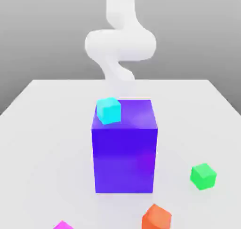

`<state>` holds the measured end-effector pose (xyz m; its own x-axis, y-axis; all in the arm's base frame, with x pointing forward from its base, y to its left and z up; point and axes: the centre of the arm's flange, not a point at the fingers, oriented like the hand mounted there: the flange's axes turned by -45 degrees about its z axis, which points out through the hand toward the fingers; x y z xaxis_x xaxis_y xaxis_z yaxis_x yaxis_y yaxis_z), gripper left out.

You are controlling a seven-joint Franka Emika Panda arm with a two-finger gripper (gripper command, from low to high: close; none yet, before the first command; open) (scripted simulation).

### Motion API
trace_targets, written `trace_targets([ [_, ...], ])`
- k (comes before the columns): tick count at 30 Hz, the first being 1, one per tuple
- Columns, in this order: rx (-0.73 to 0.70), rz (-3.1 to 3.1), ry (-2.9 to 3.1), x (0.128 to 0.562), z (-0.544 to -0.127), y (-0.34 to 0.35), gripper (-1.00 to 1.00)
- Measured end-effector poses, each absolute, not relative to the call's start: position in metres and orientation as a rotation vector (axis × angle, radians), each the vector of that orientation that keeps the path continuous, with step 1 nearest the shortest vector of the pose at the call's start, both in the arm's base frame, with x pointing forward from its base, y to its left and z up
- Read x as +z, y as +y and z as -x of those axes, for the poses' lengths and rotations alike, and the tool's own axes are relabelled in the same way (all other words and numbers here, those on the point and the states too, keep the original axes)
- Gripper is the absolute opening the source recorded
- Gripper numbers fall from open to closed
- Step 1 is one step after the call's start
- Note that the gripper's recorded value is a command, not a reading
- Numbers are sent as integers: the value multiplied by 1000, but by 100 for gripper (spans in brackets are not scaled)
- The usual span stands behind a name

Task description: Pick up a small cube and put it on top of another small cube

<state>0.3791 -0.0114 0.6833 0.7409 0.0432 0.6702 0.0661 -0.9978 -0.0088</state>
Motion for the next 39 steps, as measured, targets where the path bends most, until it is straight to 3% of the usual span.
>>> trace_targets([
  [9, -779, 2901, -460, 558, -479, -41, 0],
  [17, -530, 2878, -746, 431, -532, -62, 0],
  [24, -324, 2858, -999, 321, -549, -84, 0],
  [33, -38, 2816, -1363, 204, -539, -125, 0],
  [37, -3, 2808, -1412, 145, -538, -130, 0],
  [38, -1, 2807, -1412, 134, -537, -130, -100],
  [39, -1, 2807, -1412, 134, -537, -130, -100],
])
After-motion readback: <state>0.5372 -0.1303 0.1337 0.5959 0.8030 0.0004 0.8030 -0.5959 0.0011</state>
